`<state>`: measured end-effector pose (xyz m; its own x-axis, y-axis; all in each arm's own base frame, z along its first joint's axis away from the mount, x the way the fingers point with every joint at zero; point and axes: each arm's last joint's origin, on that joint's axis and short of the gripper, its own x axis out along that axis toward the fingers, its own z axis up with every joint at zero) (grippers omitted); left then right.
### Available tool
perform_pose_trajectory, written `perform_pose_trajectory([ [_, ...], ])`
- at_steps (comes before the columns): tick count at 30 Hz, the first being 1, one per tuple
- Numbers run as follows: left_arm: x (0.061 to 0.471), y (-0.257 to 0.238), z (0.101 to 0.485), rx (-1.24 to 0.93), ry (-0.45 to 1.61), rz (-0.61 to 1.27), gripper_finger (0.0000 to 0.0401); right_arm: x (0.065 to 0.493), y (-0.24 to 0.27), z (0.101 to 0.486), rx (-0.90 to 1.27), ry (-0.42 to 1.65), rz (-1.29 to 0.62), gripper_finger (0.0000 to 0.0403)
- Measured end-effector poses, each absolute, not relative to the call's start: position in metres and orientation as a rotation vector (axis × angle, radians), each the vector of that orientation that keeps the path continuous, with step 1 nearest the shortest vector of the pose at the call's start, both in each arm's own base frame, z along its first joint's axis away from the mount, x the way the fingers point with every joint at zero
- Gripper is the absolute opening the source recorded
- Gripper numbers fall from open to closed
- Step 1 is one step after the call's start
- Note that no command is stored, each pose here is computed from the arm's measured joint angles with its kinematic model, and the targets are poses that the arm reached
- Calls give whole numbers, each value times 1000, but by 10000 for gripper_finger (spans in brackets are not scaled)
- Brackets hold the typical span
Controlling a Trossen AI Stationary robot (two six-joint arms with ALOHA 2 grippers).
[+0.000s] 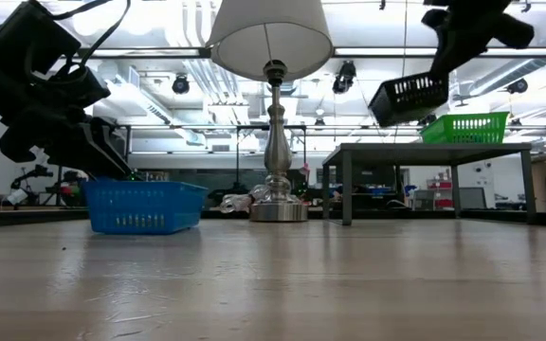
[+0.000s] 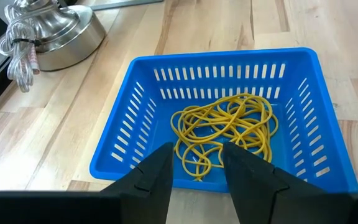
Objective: Pick & Place Office Desk Supplies
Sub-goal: Put the black bin on the shelf
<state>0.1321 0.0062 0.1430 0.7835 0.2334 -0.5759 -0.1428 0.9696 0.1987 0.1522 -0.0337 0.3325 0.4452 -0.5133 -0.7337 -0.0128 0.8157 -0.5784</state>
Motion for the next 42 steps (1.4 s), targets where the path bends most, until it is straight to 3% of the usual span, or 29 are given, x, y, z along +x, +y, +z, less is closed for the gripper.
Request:
perform_pose_trajectory([
  [25, 132, 6, 143, 147, 639, 204, 143, 175, -108, 315, -489, 1134, -324, 13],
  [42, 132, 6, 143, 147, 639, 204, 143, 147, -116, 294, -555, 1054, -310, 13],
])
